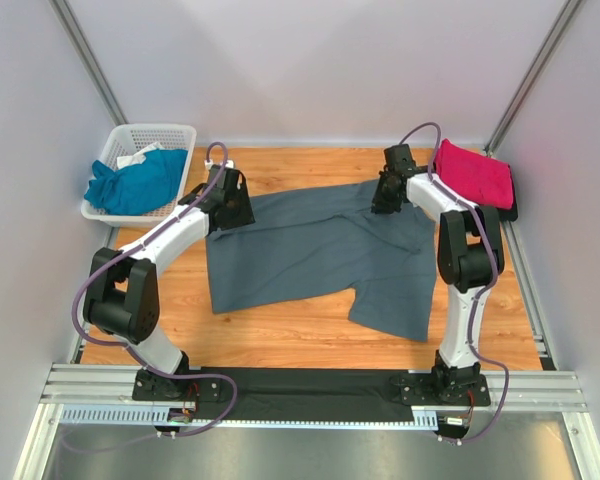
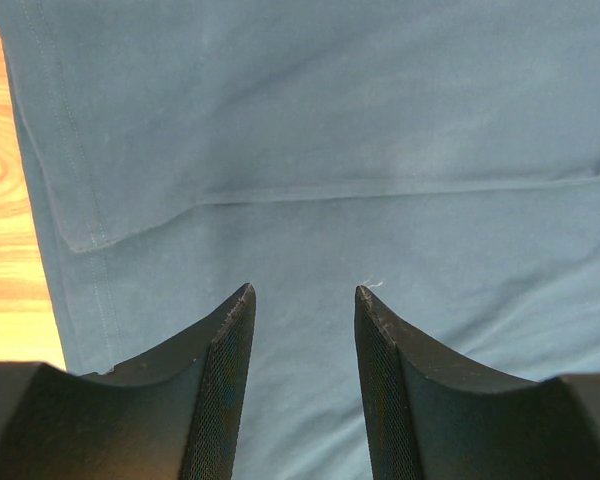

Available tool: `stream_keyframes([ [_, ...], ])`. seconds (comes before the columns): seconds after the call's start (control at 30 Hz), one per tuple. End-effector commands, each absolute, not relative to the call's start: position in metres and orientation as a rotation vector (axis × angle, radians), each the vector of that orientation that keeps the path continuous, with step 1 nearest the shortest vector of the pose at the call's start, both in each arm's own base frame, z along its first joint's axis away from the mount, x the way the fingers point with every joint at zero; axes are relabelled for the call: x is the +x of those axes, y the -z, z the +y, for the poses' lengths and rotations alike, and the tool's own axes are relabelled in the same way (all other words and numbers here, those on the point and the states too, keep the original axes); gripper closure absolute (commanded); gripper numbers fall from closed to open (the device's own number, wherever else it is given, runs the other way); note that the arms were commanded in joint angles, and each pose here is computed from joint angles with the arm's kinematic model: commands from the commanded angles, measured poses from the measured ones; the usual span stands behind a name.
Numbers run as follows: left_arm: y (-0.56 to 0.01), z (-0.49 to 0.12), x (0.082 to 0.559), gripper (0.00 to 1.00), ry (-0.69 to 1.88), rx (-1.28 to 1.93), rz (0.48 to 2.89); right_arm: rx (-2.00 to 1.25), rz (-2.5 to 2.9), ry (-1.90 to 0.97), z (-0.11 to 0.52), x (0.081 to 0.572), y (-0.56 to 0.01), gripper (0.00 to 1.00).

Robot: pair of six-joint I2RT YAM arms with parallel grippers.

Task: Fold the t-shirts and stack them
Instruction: Fold the tshirt

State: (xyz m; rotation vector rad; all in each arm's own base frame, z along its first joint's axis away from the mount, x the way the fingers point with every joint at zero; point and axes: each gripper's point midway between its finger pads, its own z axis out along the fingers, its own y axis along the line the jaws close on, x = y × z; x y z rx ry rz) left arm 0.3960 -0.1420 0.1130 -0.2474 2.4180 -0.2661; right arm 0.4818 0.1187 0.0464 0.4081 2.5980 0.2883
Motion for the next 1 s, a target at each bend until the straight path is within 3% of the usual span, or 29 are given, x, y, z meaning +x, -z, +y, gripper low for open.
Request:
stream_keyframes([
  [0.0,-0.114,-0.147,0.398,0.49,0.302,-0.256,2.409,0.398,2.510,-0.333,0.135,0.478,-0.088,0.85],
  [0.63,-0.106,-0.154,0.392,0.50,0.352,-0.260,2.446,0.390,2.646,-0.287,0.176,0.395,-0.065,0.86],
  [0.73,-0.107,-0.155,0.392,0.50,0.358,-0.260,2.442,0.392,2.664,-0.270,0.175,0.387,-0.062,0.77],
  [0.87,-0.104,-0.155,0.390,0.50,0.359,-0.253,2.450,0.366,2.689,-0.283,0.178,0.377,-0.063,0.51],
  [0.97,-0.101,-0.158,0.390,0.50,0.371,-0.242,2.462,0.339,2.651,-0.288,0.176,0.378,-0.082,0.44],
])
